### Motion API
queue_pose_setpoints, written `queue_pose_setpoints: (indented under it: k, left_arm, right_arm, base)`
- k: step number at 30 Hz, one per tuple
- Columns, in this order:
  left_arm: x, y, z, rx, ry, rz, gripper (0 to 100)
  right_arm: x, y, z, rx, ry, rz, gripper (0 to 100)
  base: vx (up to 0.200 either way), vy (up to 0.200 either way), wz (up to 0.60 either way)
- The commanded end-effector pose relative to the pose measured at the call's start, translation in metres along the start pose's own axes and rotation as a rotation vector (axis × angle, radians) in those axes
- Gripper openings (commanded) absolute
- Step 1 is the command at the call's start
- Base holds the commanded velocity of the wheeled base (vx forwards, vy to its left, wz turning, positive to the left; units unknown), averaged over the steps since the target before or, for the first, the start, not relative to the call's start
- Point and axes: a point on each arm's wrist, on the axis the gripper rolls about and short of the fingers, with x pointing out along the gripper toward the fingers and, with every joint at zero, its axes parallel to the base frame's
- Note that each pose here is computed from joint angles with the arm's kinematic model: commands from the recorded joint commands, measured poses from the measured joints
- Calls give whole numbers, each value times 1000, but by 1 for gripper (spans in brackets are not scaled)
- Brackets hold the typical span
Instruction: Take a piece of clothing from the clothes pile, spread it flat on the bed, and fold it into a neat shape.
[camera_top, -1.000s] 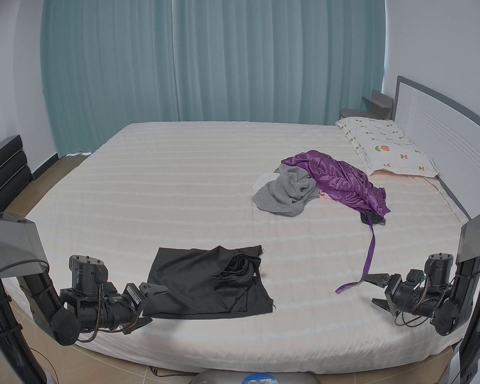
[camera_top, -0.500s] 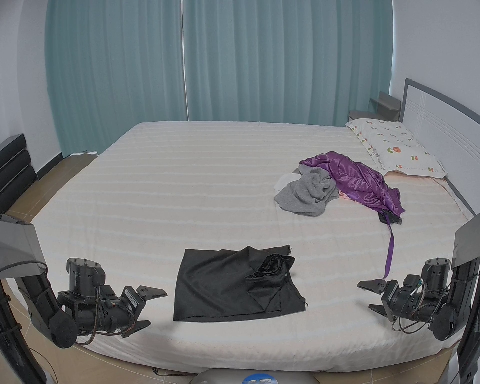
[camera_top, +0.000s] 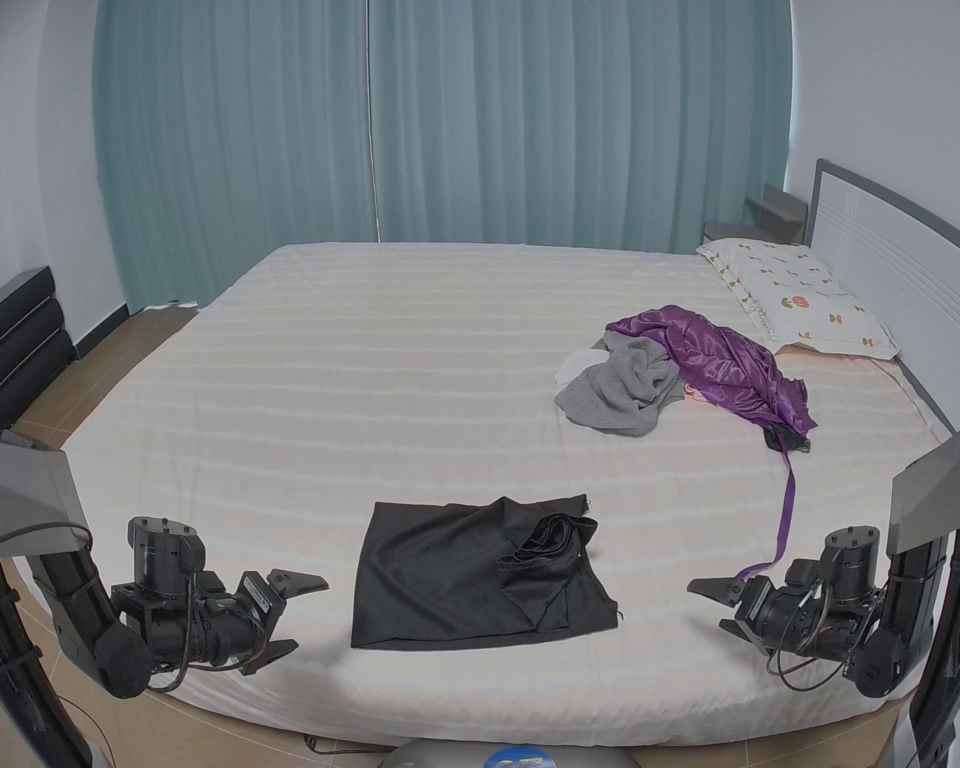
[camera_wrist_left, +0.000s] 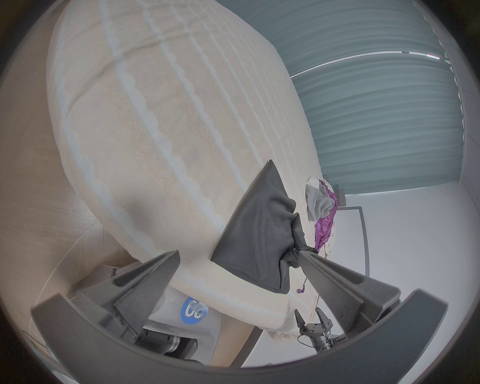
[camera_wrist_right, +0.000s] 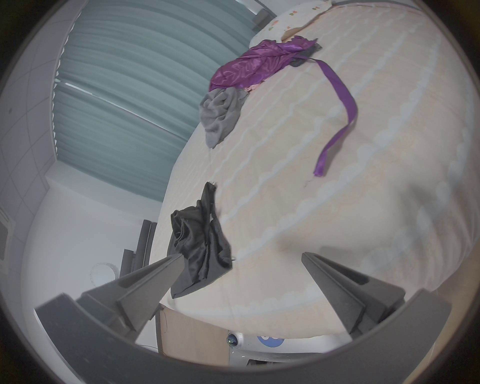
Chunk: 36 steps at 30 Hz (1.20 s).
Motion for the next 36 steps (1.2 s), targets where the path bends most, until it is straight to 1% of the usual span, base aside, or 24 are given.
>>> queue_pose_setpoints:
  k: [1, 4, 7, 9, 11, 12, 13, 15, 18, 20, 23, 27, 29, 30, 32, 34, 35, 36]
  left_arm:
    - [-1, 0, 1, -6, 1, -6, 100]
    - [-1, 0, 2, -6, -1, -7, 100]
    - [0, -1, 3, -5, -2, -9, 100]
    - [0, -1, 3, -5, -3, -9, 100]
    - [1, -1, 3, -5, -5, -8, 100]
    - [1, -2, 4, -4, -8, -11, 100]
    - [1, -2, 4, -3, -9, -14, 100]
    - [2, -3, 5, 0, -15, -16, 100]
    - [3, -4, 5, 1, -15, -15, 100]
    - [3, -4, 5, 2, -17, -18, 100]
    - [3, -4, 5, 2, -17, -18, 100]
    - [3, -4, 5, 4, -17, -18, 100]
    - [3, -4, 5, 5, -17, -18, 100]
    - [3, -4, 5, 5, -17, -18, 100]
    - [3, -4, 5, 5, -17, -18, 100]
    - [3, -4, 5, 5, -17, -18, 100]
    - [3, -4, 5, 5, -17, -18, 100]
    - [3, -4, 5, 6, -16, -17, 100]
  right_arm:
    - [-2, 13, -6, -40, 4, 46, 100]
    - [-2, 21, -14, -70, 26, 70, 100]
    - [-2, 30, -14, -98, 7, 100, 100]
    - [6, 41, -23, -140, 34, 139, 100]
    - [10, 47, -27, -158, 32, 148, 100]
    - [20, 52, -32, -178, 25, 148, 100]
    - [21, 52, -32, -179, 26, 147, 100]
    - [35, 57, -34, -238, 25, 139, 100]
    - [52, 65, -30, -313, 11, 74, 100]
    - [66, 74, -26, -352, -13, 9, 100]
    - [83, 88, -23, -386, -19, -64, 100]
    - [101, 103, -20, -405, 19, -101, 100]
    - [110, 104, -21, -420, 36, -122, 100]
    - [118, 104, -20, -447, 49, -146, 100]
    - [123, 104, -18, -470, 51, -183, 100]
    - [126, 103, -18, -477, 59, -209, 100]
    - [126, 103, -18, -477, 59, -209, 100]
    - [129, 99, -21, -493, 90, -247, 100]
  base:
    - [0, 200, 0]
    - [0, 200, 0]
    - [0, 200, 0]
    - [0, 200, 0]
    - [0, 200, 0]
    - [0, 0, 0]
    - [0, 0, 0]
    - [0, 0, 0]
    - [0, 0, 0]
    - [0, 0, 0]
    - [0, 0, 0]
    - [0, 0, 0]
    - [0, 0, 0]
    - [0, 0, 0]
    - [0, 0, 0]
    - [0, 0, 0]
    - [0, 0, 0]
    - [0, 0, 0]
